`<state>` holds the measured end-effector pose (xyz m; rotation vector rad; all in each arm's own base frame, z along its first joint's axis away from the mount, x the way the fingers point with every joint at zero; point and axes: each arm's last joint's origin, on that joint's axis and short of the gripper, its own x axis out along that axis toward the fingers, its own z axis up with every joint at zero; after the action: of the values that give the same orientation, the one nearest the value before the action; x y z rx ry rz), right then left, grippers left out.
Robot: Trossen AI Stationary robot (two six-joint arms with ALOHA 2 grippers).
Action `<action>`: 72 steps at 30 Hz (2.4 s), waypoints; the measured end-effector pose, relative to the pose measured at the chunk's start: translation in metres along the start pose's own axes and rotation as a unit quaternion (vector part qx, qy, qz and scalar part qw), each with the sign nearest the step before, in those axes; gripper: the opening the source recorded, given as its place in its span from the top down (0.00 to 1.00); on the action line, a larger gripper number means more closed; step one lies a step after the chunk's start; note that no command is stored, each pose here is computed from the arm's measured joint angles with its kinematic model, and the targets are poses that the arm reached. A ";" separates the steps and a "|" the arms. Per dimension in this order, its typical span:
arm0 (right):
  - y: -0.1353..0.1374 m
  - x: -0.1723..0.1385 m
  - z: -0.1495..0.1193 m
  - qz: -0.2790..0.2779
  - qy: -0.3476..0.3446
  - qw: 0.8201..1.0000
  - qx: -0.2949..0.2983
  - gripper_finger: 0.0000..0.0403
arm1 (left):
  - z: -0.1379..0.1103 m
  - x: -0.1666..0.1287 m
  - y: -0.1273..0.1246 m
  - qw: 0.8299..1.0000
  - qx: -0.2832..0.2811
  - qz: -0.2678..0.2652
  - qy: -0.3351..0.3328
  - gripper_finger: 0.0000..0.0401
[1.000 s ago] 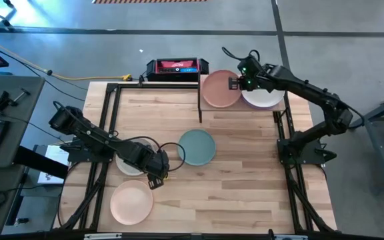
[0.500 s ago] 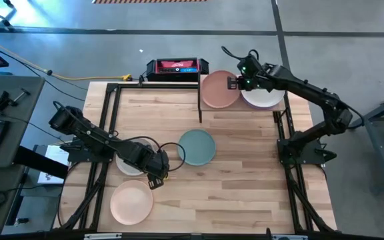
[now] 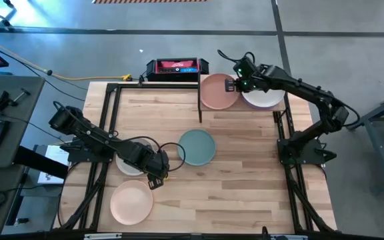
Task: Place and stack plates onto a shelf
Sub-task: Put the brown plate on the shelf
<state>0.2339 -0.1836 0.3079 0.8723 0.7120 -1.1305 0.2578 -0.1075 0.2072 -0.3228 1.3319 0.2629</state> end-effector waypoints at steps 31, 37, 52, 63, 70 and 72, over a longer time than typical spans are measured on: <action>-0.005 0.002 0.004 0.015 0.019 1.000 -0.011 1.00 | 0.000 0.000 0.000 1.000 0.025 0.004 -0.002 0.67; -0.004 0.002 0.004 0.017 0.018 0.998 -0.052 1.00 | 0.000 0.000 0.000 1.000 0.017 0.004 -0.002 0.67; -0.003 0.002 0.003 0.050 0.039 0.996 -0.064 1.00 | 0.007 0.001 0.008 0.997 -0.065 0.023 -0.021 0.67; -0.004 0.002 0.004 0.037 0.029 0.997 -0.064 0.86 | 0.017 0.002 0.020 0.991 -0.132 0.030 -0.023 0.67; -0.001 0.000 0.007 0.076 0.028 0.995 -0.066 0.82 | 0.023 0.003 0.029 0.991 -0.129 0.035 -0.018 0.67; 0.003 -0.002 0.007 0.110 0.035 0.991 -0.067 0.82 | 0.024 0.003 0.031 0.991 -0.128 0.037 -0.016 0.67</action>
<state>0.2362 -0.1887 0.3136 0.8574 0.7210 -0.8493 0.2688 -0.0692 0.2070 -0.4838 1.2807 0.5015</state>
